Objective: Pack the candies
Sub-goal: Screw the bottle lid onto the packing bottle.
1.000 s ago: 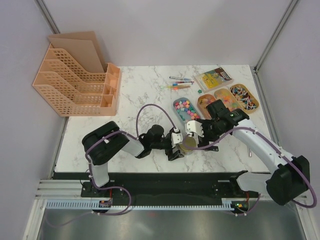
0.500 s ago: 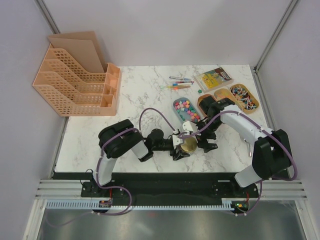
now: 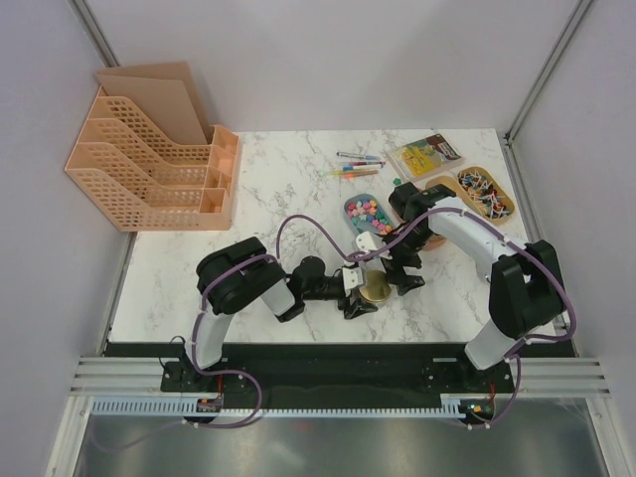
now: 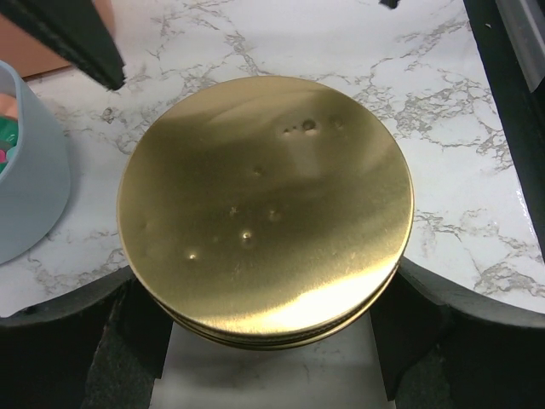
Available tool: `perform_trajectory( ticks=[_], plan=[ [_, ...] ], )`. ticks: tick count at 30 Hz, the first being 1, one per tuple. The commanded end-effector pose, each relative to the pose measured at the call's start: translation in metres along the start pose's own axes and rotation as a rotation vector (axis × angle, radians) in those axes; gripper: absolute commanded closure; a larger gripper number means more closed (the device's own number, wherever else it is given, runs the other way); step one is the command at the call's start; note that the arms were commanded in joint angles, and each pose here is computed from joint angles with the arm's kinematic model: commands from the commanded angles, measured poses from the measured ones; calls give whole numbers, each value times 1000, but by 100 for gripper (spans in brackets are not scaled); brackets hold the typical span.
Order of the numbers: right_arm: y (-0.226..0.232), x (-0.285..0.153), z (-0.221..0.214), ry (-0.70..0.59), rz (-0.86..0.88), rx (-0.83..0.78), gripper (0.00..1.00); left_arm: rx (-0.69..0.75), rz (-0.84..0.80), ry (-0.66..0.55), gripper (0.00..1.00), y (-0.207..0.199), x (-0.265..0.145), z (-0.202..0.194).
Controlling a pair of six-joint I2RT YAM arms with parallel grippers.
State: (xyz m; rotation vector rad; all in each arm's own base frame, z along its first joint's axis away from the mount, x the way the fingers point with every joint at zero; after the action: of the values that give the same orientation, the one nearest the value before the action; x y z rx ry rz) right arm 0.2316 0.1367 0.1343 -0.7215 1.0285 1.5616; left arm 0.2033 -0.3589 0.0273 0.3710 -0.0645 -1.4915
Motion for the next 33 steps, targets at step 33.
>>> perform_trajectory(
  ticks=[33],
  plan=[
    [70,24,-26,56,82,-2,2,-120,-6,289,73,-10,-13,-64]
  ],
)
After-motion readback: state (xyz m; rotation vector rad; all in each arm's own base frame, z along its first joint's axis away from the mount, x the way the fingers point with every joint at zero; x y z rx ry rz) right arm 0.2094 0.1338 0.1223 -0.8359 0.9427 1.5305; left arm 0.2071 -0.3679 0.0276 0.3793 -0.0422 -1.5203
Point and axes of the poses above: each gripper's point midway between its finger pads, its own x axis out along the fingers, its own y axis along the line the jaws close on, z = x × y, the point moved 5 cm from there along -x, back along the fingers, and after that the axes turned 12 degrees about x, right-handed, at the moved point
